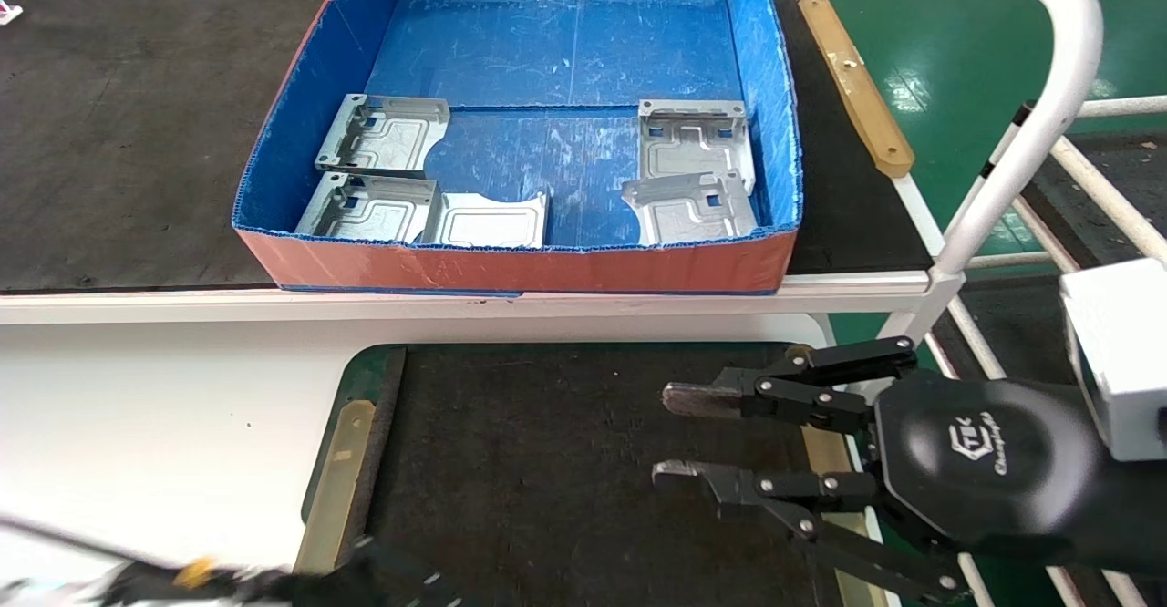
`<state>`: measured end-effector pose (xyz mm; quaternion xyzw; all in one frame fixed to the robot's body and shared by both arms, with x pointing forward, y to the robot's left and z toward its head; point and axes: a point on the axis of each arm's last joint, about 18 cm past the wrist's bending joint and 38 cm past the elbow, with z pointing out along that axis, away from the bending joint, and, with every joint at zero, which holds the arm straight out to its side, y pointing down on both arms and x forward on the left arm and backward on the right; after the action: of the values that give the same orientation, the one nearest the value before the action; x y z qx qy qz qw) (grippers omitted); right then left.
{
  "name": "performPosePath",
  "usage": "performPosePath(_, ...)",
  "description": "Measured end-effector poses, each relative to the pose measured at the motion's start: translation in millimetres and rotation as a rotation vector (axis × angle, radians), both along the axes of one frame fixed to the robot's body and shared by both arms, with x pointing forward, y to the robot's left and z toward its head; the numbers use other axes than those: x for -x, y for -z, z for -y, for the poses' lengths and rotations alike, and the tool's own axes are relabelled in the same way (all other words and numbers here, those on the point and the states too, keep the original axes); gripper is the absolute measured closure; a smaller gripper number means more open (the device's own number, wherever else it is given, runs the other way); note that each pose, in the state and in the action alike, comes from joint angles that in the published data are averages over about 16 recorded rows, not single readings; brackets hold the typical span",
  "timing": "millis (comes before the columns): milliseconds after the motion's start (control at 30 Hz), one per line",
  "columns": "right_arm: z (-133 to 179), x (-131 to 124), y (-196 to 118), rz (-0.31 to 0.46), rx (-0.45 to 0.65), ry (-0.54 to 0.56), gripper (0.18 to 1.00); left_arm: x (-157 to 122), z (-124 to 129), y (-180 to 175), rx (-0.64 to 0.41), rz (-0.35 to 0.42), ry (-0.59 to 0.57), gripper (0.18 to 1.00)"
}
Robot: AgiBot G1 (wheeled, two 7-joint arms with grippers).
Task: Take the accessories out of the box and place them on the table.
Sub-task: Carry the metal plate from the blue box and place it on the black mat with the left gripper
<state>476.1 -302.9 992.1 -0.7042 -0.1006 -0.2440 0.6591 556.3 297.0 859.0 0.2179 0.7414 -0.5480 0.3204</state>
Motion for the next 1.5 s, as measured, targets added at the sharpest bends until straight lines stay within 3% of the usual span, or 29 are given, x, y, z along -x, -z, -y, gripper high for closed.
performPosePath(533, 0, 0, 0, 0.000, 0.000, 0.000, 0.487, -95, 93, 16, 0.019, 0.062, -0.091, 0.904)
performPosePath(833, 0, 0, 0, 0.000, 0.000, 0.000, 0.304, -136, 127, 12, 0.022, 0.069, -0.223, 0.904)
performPosePath(1167, 0, 0, 0, 0.000, 0.000, 0.000, 0.206, -165, 143, 4, 0.012, 0.093, -0.356, 0.910)
performPosePath(1500, 0, 0, 0, 0.000, 0.000, 0.000, 0.179, -162, 155, -2, 0.007, 0.102, -0.322, 0.917)
